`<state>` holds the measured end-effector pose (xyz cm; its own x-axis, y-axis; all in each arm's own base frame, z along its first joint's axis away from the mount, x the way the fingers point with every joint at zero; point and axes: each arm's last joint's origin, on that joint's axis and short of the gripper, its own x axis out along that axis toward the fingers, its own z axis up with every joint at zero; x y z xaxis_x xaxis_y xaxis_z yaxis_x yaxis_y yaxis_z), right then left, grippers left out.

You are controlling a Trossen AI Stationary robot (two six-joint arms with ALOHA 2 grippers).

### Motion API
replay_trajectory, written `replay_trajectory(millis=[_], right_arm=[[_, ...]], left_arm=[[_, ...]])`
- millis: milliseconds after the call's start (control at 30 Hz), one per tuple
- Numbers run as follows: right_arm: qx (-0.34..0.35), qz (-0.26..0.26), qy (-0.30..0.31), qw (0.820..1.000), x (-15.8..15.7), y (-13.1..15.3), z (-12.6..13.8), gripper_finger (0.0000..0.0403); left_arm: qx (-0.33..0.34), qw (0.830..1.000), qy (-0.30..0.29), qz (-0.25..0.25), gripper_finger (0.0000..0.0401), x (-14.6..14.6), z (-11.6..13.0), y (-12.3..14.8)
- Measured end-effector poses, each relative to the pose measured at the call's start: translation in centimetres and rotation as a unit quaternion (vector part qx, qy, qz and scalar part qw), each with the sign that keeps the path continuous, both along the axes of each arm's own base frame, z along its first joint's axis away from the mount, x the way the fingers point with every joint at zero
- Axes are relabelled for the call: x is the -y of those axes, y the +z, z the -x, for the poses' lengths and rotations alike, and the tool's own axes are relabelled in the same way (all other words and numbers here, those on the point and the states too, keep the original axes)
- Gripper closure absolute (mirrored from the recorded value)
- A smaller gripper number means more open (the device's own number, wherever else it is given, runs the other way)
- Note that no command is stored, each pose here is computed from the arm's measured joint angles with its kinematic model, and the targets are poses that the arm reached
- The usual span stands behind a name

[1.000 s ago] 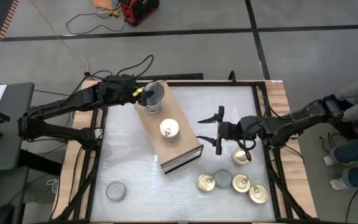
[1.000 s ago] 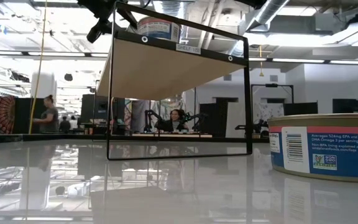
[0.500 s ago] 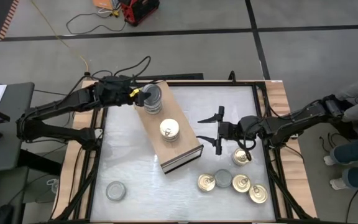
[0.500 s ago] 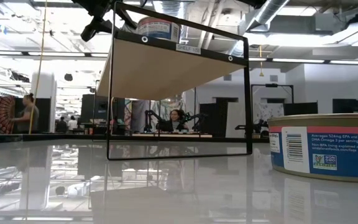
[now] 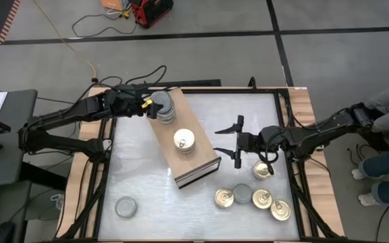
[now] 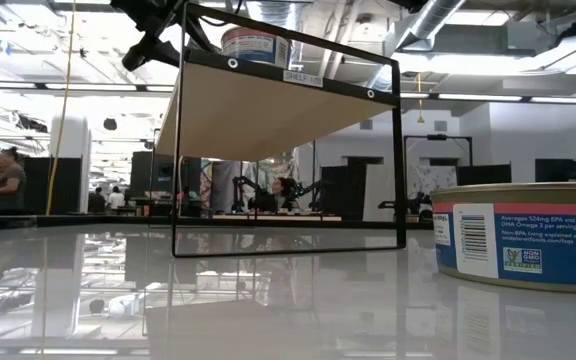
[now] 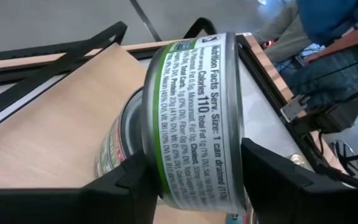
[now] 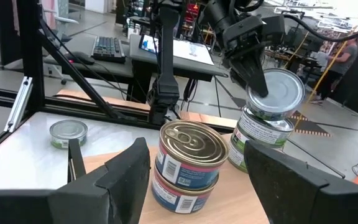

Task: Stack canned seafood by type on shelf
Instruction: Stack the green tuna can on top of the other green tuna can on the shelf

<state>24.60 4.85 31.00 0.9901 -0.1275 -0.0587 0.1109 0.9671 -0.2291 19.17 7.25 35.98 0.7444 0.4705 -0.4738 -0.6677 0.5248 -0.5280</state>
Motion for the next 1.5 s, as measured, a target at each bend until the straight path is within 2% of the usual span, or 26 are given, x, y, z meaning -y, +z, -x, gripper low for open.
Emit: replay_trajectory(millis=[467, 867, 1133, 1267, 1500], right_arm=[[0.001, 0.000, 0.000, 1.000, 0.00, 0.02, 0.00, 0.0112], [0.004, -0.001, 0.003, 1.000, -0.14, 0.08, 0.02, 0.0112], [0.005, -0.001, 0.004, 1.000, -0.18, 0.09, 0.03, 0.0112], [0.005, -0.001, 0.004, 1.000, -0.18, 0.09, 0.03, 0.0112], [0.005, 0.000, 0.004, 1.000, -0.17, 0.09, 0.03, 0.0112]], left_arm=[[0.018, 0.999, -0.037, 0.015, 0.0201, 0.20, -0.16, 0.20], [0.028, 0.999, -0.030, -0.006, 0.0201, -0.25, -0.15, 0.53], [0.002, 0.999, -0.031, -0.005, 0.0201, -0.37, 0.11, 0.14], [-0.002, 0.999, -0.034, -0.015, 0.0188, -0.40, 0.10, 0.17], [-0.005, 0.999, -0.038, -0.020, 0.0140, -0.39, 0.11, 0.15]])
